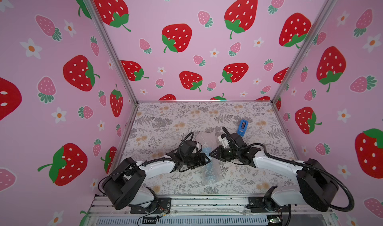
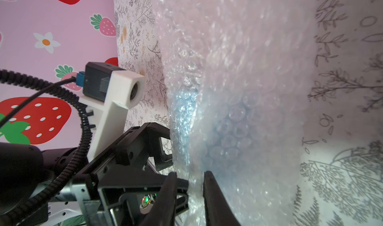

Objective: Wrap wine glasses in bubble wrap
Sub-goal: Wrap the wine glass in bubble wrap.

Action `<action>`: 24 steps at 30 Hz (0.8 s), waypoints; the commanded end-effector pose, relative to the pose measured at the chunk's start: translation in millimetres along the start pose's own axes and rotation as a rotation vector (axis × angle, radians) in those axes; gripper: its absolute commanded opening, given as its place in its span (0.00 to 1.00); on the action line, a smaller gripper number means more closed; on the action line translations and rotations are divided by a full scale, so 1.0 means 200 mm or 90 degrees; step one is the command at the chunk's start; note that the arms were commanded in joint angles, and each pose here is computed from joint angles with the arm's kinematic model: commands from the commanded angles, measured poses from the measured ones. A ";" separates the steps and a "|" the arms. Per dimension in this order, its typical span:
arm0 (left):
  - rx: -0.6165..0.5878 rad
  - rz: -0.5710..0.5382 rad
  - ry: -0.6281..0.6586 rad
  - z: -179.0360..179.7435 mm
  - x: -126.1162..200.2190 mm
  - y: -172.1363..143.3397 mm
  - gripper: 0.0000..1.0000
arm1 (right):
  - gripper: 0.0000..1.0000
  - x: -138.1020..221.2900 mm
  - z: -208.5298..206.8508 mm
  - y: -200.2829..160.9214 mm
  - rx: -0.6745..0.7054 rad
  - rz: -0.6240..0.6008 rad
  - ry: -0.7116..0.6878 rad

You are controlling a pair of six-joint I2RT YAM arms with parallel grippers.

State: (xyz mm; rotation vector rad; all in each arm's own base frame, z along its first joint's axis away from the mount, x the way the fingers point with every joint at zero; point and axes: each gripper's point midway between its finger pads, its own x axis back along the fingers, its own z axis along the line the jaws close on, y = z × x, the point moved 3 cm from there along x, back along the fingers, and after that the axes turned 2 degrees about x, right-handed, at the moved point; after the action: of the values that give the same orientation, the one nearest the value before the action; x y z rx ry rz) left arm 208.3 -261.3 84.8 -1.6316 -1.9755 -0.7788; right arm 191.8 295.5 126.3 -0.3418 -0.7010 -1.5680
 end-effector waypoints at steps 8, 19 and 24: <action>-0.011 -0.010 -0.073 -0.06 0.13 -0.06 0.97 | 0.25 -0.04 0.04 0.01 -0.004 0.000 0.026; 0.001 0.013 -0.090 -0.09 0.05 -0.06 0.99 | 0.25 -0.07 0.05 -0.02 -0.005 0.008 0.027; 0.006 0.015 -0.055 -0.01 -0.01 -0.08 0.90 | 0.26 -0.06 0.06 -0.01 -0.003 0.004 0.030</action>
State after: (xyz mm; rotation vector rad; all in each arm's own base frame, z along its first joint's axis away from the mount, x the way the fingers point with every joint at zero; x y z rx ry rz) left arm 188.9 -262.4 82.3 -1.7100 -1.9918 -0.6845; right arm 188.0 308.8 122.4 -0.3212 -0.6742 -1.5522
